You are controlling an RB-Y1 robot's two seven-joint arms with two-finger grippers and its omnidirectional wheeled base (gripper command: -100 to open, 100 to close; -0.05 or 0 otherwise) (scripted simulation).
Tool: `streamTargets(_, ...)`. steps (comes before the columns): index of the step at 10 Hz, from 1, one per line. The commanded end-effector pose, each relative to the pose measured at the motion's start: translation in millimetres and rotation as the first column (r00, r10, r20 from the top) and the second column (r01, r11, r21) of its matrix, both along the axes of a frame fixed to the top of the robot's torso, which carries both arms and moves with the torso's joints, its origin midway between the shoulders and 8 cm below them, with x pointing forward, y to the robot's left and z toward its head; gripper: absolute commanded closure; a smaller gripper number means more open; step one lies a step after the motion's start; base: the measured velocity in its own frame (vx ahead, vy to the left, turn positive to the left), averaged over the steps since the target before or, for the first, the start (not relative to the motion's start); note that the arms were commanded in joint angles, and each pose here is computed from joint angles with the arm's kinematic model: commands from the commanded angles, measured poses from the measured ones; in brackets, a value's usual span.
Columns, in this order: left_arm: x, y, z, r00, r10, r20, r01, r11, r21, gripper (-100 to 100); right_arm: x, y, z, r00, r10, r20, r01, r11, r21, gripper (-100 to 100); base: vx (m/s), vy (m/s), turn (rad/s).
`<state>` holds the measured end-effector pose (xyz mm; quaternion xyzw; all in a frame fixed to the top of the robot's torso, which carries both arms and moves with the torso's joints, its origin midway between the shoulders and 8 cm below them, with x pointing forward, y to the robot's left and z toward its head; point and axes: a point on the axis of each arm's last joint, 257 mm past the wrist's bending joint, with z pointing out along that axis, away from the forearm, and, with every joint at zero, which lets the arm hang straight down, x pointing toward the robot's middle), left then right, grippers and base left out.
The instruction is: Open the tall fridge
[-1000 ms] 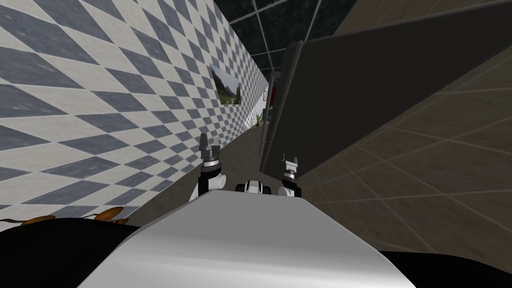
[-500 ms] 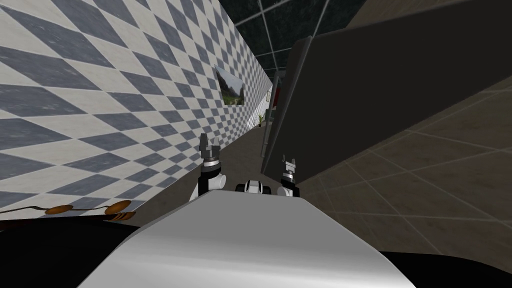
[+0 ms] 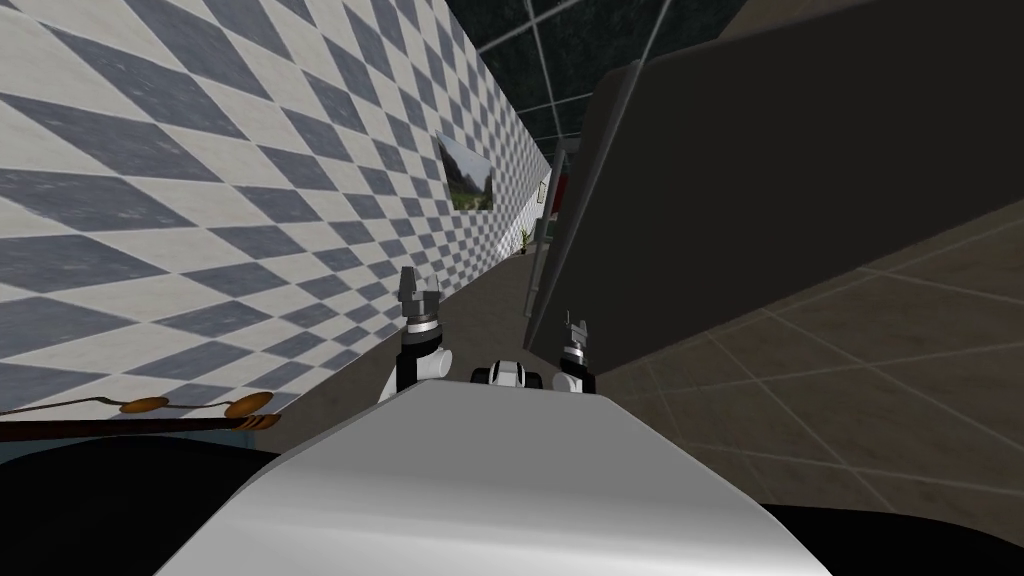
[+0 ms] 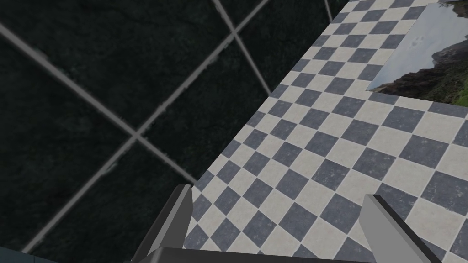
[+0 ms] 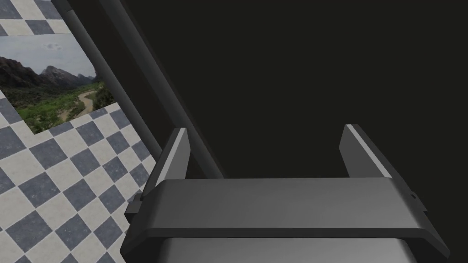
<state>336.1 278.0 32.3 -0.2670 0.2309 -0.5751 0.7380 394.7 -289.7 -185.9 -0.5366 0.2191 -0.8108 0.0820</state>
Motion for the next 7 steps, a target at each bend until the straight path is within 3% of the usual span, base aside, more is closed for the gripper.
streamTargets(1,0.0,0.0,0.0,1.0,0.0,0.0,0.0,1.0,0.0,0,5.1,-1,-17.7,1.0,0.02,-0.002,-0.019,0.992,0.121,-100,0.057,-0.001,0.143)
streamTargets(3,0.0,0.0,0.0,1.0,0.0,0.0,0.0,1.0,0.0,0,5.1,-1,-17.7,0.999,0.033,0.012,-0.034,0.986,0.162,-100,0.035,-0.003,0.027)
streamTargets(4,0.0,0.0,0.0,1.0,0.0,0.0,0.0,1.0,0.0,0,9.0,-2,-29.1,0.999,0.038,0.007,-0.038,0.974,0.222,-100,0.032,-0.002,0.148)
streamTargets(7,0.0,0.0,0.0,1.0,0.0,0.0,0.0,1.0,0.0,0,13.1,-2,-40.1,0.998,0.055,0.02,-0.058,0.944,0.324,-100,0.042,-0.004,0.104)
